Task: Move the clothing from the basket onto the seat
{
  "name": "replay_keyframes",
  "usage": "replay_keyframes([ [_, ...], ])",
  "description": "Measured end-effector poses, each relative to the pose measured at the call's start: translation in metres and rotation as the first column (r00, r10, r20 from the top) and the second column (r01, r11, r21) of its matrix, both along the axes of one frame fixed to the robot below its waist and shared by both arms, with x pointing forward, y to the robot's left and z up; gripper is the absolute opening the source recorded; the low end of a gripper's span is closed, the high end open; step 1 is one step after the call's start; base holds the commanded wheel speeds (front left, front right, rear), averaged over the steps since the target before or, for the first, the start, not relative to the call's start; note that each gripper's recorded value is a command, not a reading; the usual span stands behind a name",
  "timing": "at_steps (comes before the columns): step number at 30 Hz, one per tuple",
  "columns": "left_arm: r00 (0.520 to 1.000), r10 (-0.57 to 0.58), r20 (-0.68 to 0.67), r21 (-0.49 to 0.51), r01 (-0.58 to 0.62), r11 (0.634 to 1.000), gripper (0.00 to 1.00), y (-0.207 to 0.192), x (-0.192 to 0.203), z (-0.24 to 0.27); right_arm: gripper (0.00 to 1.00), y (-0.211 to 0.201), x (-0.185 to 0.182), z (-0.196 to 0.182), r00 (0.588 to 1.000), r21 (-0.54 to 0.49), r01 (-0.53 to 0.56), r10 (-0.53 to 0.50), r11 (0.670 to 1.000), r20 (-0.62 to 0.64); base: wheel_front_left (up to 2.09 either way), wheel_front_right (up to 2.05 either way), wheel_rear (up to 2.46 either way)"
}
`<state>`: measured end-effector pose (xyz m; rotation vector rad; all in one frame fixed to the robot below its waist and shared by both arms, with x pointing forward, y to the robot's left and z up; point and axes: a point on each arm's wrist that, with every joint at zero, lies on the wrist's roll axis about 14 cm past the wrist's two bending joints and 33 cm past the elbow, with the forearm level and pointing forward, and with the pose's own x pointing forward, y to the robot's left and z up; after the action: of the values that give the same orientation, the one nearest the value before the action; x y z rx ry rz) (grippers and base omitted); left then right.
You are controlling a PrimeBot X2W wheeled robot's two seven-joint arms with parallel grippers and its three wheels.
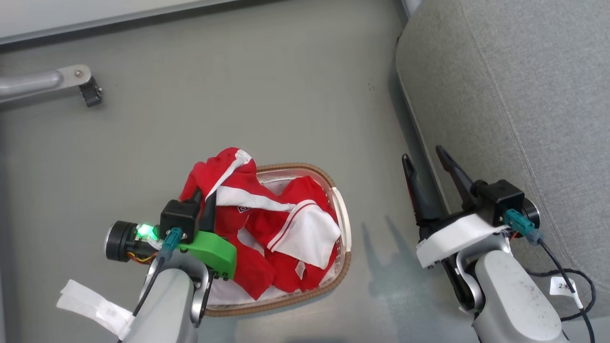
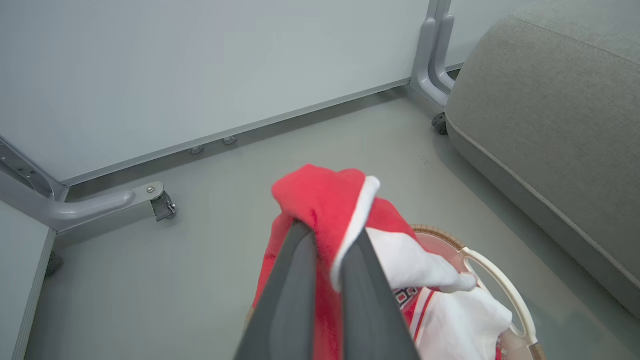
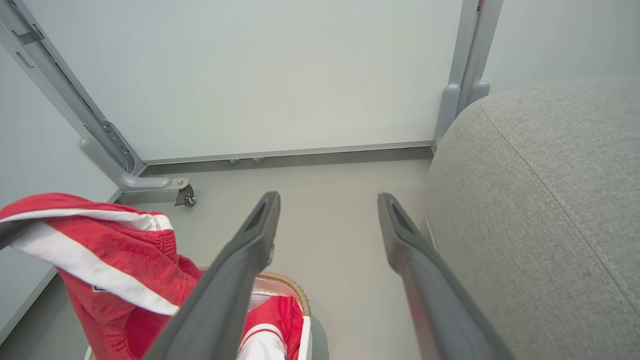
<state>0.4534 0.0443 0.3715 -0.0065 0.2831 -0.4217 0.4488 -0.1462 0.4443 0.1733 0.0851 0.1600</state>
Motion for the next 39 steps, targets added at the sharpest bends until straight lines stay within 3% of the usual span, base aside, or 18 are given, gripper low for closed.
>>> replay_keyframes([
  [8, 0.978, 0.031, 0.207, -0.087, -0.013, 0.996, 0.0, 0.005, 0.002, 0.083, 1.0, 0.012, -0.015, 0.015, 0.999, 0.002, -0.037, 0.037, 0.999, 0.027, 0.0, 0.0, 0.0],
  [22, 0.851, 0.029, 0.524, -0.222, 0.104, 0.969, 0.0, -0.011, -0.004, 0.221, 1.0, 0.031, -0.03, 0.033, 0.994, 0.005, -0.088, 0.087, 0.996, 0.066, 0.0, 0.0, 0.0],
  [28, 0.806, 0.022, 0.591, -0.248, 0.155, 0.956, 0.0, -0.021, -0.012, 0.253, 1.0, 0.032, -0.038, 0.031, 0.994, 0.008, -0.089, 0.088, 0.996, 0.059, 0.0, 0.0, 0.0],
  [33, 0.796, 0.015, 0.605, -0.255, 0.176, 0.951, 0.0, -0.027, -0.017, 0.26, 1.0, 0.037, -0.04, 0.032, 0.993, 0.005, -0.105, 0.104, 0.994, 0.06, 0.0, 0.0, 0.0],
  [39, 0.801, 0.023, 0.598, -0.268, 0.173, 0.948, 0.0, -0.027, -0.018, 0.259, 1.0, 0.08, -0.047, 0.047, 0.965, 0.013, -0.24, 0.237, 0.971, 0.108, 0.0, 0.0, 0.0],
])
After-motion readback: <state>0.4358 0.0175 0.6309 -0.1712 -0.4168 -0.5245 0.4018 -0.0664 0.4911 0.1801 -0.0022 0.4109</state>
